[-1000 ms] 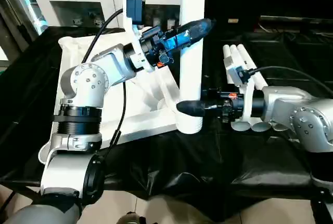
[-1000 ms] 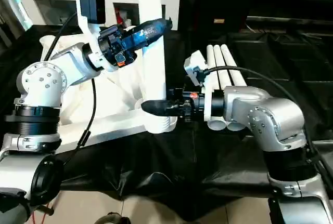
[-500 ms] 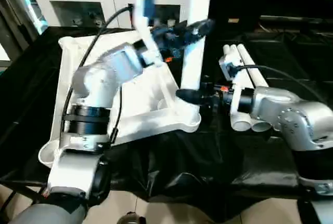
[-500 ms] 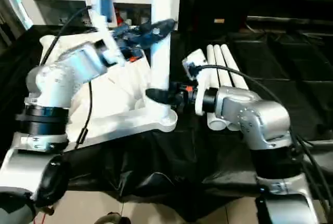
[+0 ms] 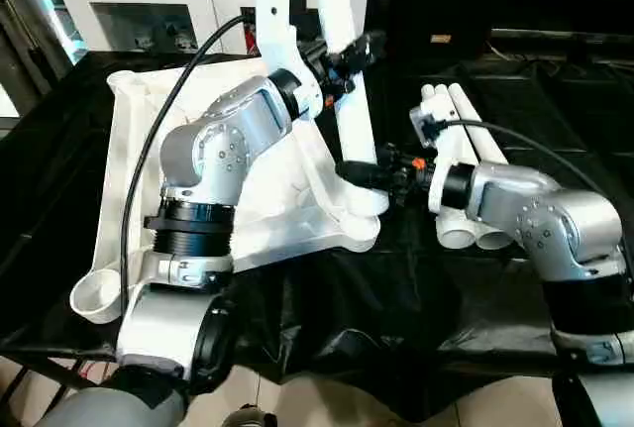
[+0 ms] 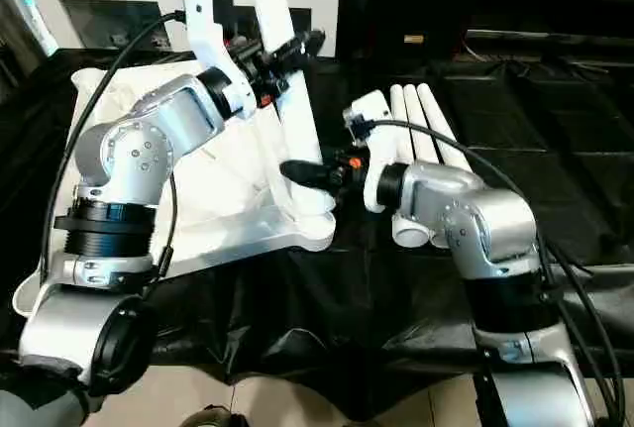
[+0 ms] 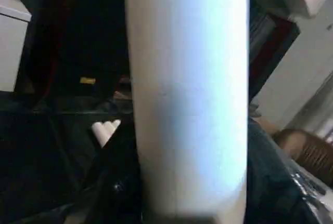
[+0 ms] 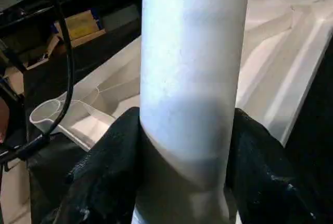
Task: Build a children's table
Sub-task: Pick table leg
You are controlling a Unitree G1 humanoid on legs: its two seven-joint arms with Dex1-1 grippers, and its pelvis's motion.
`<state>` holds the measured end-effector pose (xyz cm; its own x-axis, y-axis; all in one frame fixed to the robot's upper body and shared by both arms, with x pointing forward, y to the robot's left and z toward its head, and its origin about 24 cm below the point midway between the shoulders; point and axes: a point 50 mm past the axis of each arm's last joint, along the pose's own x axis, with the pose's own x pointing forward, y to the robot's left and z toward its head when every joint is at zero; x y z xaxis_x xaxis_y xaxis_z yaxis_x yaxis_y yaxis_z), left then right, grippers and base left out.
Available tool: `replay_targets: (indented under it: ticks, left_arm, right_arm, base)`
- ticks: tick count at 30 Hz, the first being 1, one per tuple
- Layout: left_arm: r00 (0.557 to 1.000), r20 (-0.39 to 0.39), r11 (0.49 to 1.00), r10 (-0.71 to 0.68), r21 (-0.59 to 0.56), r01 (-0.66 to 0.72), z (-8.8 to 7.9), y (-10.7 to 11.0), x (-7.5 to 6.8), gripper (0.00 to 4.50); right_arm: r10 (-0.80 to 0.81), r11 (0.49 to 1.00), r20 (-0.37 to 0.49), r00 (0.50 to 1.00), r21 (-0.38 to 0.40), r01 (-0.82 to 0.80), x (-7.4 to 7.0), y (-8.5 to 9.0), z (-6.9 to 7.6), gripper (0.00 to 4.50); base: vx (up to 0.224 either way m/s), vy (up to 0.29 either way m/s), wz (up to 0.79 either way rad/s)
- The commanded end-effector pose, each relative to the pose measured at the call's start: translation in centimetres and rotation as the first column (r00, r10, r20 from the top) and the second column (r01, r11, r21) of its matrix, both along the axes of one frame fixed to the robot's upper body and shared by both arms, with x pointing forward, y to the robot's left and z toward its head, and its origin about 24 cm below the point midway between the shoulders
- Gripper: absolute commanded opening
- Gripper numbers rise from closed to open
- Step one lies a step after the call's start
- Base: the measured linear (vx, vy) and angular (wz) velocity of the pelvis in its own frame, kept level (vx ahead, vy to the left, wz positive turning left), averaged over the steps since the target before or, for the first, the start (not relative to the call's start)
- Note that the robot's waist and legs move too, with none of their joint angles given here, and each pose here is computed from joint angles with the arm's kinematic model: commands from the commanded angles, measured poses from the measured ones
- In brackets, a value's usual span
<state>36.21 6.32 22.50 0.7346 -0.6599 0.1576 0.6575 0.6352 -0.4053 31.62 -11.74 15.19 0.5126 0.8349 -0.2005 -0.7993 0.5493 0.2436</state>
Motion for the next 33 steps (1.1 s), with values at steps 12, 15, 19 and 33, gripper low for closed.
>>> replay_targets:
  ticks: [12, 15, 19, 33]
  left_arm:
    - [0.967, 0.113, 0.971, -0.226, 0.102, 0.215, 1.2, -1.5, -1.8, 1.84]
    - [0.955, 0.116, 0.958, -0.272, 0.129, 0.258, 1.2, -1.6, -2.0, 1.84]
    - [0.93, 0.12, 0.935, -0.348, 0.115, 0.335, 1.3, -1.8, -2.6, 1.83]
    - [0.878, 0.128, 0.888, -0.46, 0.057, 0.457, 1.6, -2.0, -3.5, 1.83]
  right_arm:
    - [0.132, 0.991, 0.007, 0.991, -0.004, -0.132, -0.6, -0.8, 1.4, 3.19]
    - [0.161, 0.987, -0.007, 0.987, -0.023, -0.161, -0.8, -1.3, 1.4, 3.33]
    - [0.18, 0.983, -0.021, 0.983, -0.041, -0.181, -1.0, -1.8, 1.5, 3.33]
    - [0.261, 0.963, -0.026, 0.965, -0.06, -0.262, -1.6, -1.8, 1.4, 3.33]
  base:
    - [0.0, 0.0, 0.0]
    - [0.0, 0.0, 0.0]
    - [0.0, 0.0, 0.0]
    - [0.0, 0.0, 0.0]
